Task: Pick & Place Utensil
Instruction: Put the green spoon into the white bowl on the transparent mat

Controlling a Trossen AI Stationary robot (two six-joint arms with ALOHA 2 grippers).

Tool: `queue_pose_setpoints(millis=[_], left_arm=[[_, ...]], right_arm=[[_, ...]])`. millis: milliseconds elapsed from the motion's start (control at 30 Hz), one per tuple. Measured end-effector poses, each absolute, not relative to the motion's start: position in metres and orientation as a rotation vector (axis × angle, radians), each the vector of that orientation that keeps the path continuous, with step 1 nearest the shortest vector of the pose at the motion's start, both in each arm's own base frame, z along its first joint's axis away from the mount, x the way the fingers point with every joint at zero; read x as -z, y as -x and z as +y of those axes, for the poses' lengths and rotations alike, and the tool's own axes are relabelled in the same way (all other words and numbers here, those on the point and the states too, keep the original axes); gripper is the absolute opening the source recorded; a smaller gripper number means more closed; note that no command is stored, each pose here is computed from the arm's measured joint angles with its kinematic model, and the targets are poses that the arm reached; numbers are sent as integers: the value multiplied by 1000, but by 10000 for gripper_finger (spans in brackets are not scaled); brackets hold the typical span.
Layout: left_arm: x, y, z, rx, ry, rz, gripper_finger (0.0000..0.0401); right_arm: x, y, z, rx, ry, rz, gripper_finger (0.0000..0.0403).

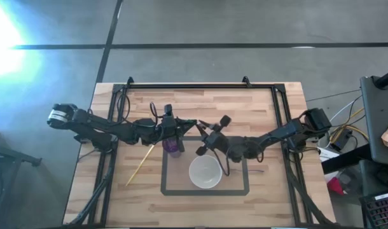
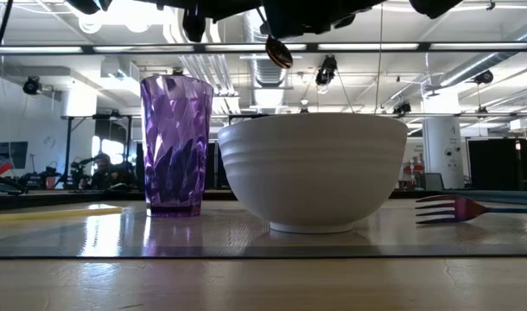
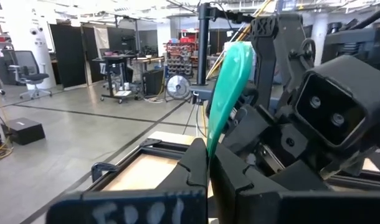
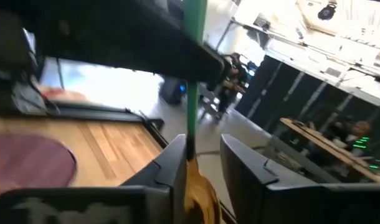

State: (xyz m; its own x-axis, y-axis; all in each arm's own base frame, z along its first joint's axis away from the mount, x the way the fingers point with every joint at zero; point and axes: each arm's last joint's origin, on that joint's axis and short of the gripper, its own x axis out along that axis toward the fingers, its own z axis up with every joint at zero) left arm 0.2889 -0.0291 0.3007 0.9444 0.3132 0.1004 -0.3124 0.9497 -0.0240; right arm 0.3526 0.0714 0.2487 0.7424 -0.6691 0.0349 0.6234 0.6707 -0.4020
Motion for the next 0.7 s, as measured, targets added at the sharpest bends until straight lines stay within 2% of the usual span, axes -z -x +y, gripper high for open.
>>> queue_pose_setpoints(millis=[167, 433, 700], left_arm=[[-301, -289, -29, -330, -15, -100, 1], [-301, -289, -28, -356, -27, -93, 1], [-298, -290, -31, -248, -82, -56, 0]], right_arm=[[-253, -342, 72, 751, 443, 220, 122], [-272, -308, 67, 697, 307, 314, 147], [-293, -281, 65, 401, 266, 375, 152]])
